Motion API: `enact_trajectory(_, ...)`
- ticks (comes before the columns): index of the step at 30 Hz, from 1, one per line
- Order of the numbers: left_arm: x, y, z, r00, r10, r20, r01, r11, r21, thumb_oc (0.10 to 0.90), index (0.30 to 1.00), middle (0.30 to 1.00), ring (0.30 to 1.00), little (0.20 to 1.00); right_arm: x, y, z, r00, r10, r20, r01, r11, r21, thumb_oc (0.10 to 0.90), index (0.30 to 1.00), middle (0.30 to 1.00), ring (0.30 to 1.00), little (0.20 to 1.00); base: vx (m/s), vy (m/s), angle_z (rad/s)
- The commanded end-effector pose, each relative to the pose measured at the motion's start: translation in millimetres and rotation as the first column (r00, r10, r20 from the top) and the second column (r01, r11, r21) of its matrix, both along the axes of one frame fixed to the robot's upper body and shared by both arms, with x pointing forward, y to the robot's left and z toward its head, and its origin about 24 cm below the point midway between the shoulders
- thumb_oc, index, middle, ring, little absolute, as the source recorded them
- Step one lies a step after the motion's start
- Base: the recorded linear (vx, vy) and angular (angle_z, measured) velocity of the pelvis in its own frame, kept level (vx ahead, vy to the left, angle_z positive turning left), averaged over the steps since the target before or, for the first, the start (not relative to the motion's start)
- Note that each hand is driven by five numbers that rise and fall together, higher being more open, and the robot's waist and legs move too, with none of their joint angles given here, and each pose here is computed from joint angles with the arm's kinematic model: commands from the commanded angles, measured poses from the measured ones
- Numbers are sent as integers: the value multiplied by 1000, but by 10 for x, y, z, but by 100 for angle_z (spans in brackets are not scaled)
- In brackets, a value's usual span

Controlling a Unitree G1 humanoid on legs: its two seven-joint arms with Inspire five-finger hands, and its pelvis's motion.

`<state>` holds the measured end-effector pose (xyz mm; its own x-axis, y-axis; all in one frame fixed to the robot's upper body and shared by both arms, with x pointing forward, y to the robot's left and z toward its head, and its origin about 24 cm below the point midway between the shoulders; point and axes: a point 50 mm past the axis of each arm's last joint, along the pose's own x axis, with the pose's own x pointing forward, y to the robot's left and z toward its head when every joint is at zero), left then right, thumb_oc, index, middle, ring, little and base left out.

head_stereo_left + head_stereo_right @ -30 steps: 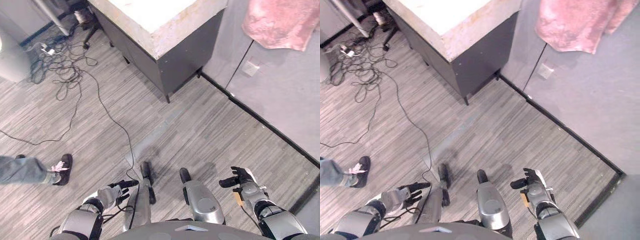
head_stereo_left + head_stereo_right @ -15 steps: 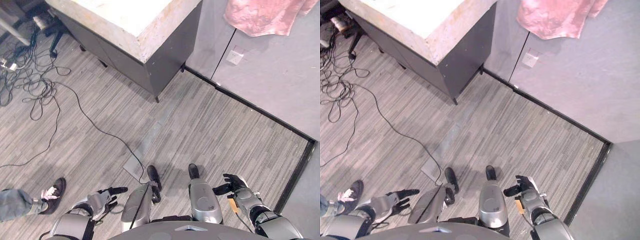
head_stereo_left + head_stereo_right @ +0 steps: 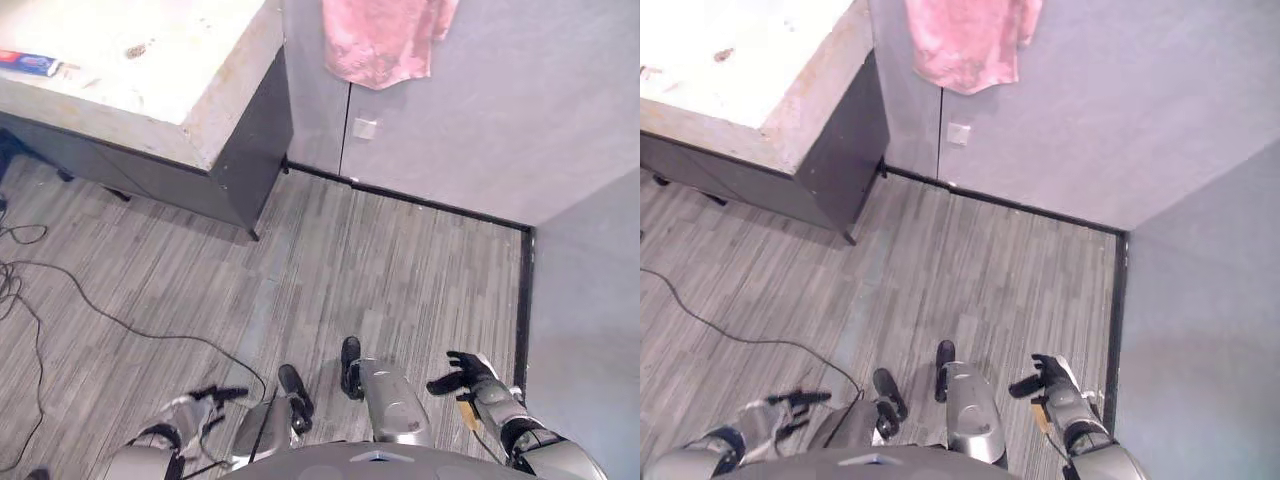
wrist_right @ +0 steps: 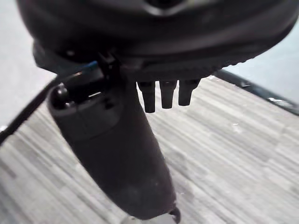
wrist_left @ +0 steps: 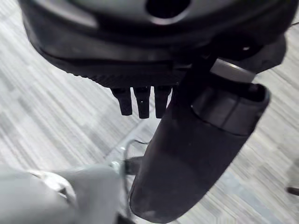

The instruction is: Organize the bathroom.

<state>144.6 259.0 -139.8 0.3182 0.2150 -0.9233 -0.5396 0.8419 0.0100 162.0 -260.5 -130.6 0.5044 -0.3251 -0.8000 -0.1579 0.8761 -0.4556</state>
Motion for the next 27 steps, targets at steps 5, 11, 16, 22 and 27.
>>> enact_trajectory(5, 164, -86, 46, 992, 102, 77, -102, 995, -1, 800, 900, 900, 900, 900, -7, -362, 148, 989, -128, 78, 136, 986, -100, 800, 900, 900, 900, 900, 102, 236, -52)
enact_trajectory(11, 61, -44, 17, 992, 112, 49, -114, 993, 32, 800, 900, 900, 900, 900, 125, -296, 178, 974, -184, 128, 194, 978, -71, 800, 900, 900, 900, 900, 165, 410, -60)
enact_trajectory(16, 108, -27, 35, 992, 121, 45, -123, 991, 45, 800, 900, 900, 900, 900, 157, -304, 207, 967, -198, 164, 208, 977, -52, 800, 900, 900, 900, 900, 62, 321, -70)
enact_trajectory(22, -140, 163, 10, 971, 237, -18, -234, 968, 90, 800, 900, 900, 900, 900, 150, -240, 188, 983, -111, 147, 121, 991, -59, 800, 900, 900, 900, 900, 106, 438, -39)
enact_trajectory(27, -401, 307, -7, 956, 287, -62, -275, 949, 156, 800, 900, 900, 900, 900, 180, -177, 180, 993, -26, 115, 33, 998, -56, 800, 900, 900, 900, 900, -4, 139, -178)
